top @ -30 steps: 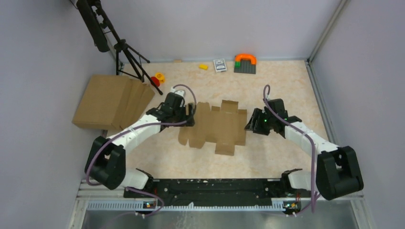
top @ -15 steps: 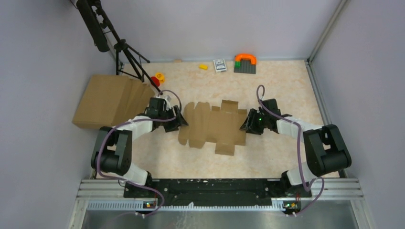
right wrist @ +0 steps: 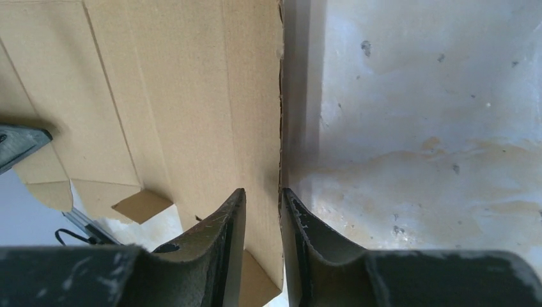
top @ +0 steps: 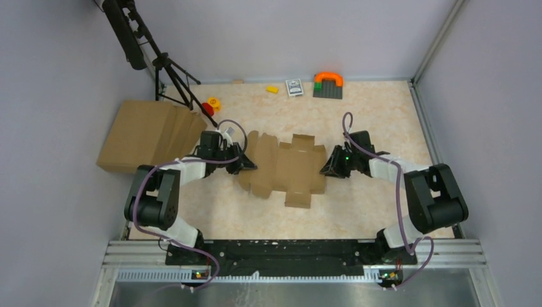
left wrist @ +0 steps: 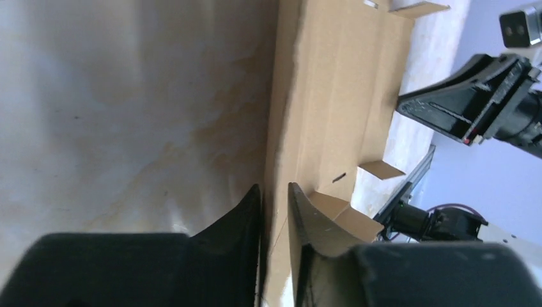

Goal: Fold the paper box

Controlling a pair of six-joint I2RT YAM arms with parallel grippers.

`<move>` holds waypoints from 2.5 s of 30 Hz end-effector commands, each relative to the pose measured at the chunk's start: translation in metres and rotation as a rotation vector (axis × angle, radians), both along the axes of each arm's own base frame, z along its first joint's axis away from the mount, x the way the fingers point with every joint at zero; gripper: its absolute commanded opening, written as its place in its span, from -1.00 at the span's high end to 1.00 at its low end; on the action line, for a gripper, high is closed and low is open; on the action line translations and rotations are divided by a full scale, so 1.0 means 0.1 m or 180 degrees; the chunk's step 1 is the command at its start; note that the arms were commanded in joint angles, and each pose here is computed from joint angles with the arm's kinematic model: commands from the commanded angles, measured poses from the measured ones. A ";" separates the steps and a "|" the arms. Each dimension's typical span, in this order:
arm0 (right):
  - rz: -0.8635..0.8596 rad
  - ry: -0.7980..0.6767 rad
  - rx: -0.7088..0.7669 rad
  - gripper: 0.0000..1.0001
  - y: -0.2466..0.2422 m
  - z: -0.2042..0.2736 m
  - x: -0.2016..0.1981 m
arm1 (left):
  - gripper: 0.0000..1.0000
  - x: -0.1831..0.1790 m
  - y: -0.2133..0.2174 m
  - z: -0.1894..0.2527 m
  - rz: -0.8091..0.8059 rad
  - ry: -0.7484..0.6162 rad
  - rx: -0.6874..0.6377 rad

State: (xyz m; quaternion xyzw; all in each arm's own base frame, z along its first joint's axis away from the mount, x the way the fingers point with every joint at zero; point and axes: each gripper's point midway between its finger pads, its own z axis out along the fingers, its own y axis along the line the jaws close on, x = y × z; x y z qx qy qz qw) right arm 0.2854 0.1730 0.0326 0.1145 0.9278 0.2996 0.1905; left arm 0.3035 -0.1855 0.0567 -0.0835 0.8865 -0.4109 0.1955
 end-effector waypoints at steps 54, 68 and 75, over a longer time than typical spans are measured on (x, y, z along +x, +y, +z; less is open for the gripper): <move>0.0635 -0.0244 -0.0761 0.55 0.33 0.14 0.14 | 0.69 -0.36 -0.84 0.32 -0.0934 0.0077 -0.1206; 0.0724 -0.0282 -0.0818 0.61 0.40 0.17 0.10 | 0.55 -0.36 -0.83 -0.02 -0.0984 0.0142 -0.0544; 0.0722 -0.0293 -0.0869 0.62 0.36 0.18 0.09 | -0.13 -0.24 -0.60 -0.27 -0.0808 0.0007 0.0403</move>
